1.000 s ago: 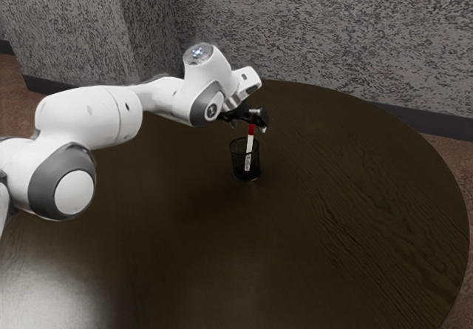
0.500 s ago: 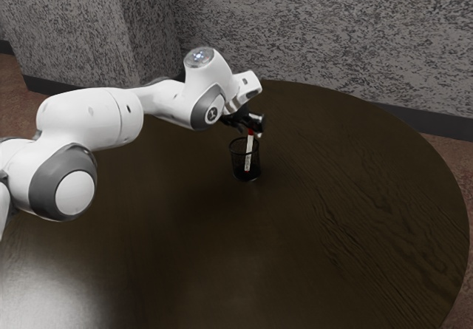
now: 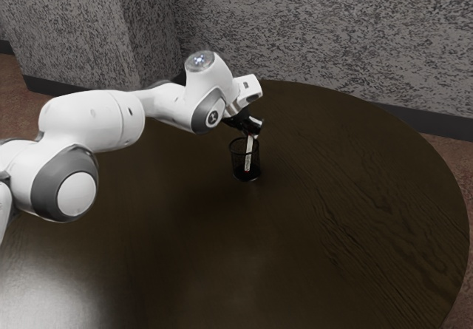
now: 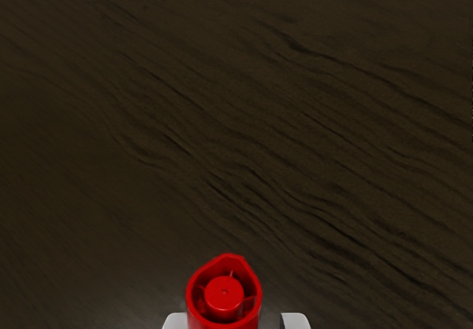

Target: Take the marker out of the pen holder and place it to the left of the pen holder.

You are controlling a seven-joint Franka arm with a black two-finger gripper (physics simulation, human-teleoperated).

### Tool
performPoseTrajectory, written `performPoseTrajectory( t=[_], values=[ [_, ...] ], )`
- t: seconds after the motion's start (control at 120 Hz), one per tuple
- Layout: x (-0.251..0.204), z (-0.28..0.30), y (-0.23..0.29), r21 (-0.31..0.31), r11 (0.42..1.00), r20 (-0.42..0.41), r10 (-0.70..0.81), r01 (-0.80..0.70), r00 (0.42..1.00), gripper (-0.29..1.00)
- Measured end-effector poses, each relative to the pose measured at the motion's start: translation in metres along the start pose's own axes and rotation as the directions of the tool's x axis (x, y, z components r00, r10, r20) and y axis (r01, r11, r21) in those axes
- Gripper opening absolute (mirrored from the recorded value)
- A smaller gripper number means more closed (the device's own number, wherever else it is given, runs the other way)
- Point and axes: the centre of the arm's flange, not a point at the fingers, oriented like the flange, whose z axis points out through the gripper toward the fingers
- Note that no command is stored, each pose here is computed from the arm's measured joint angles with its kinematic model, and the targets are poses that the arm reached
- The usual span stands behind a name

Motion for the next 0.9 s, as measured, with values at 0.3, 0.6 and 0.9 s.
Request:
performPoseTrajectory(
  t=[0.3,0.6,0.9],
  values=[
    [0.003,-0.003,0.002,0.001,1.000,-0.033,0.016,-0.016,0.999,-0.02],
    [0.017,-0.062,0.009,0.013,1.000,-0.079,0.024,-0.023,0.997,-0.07],
    [0.006,-0.191,-0.038,0.096,0.995,-0.121,-0.018,0.030,0.992,-0.08]
  ],
)
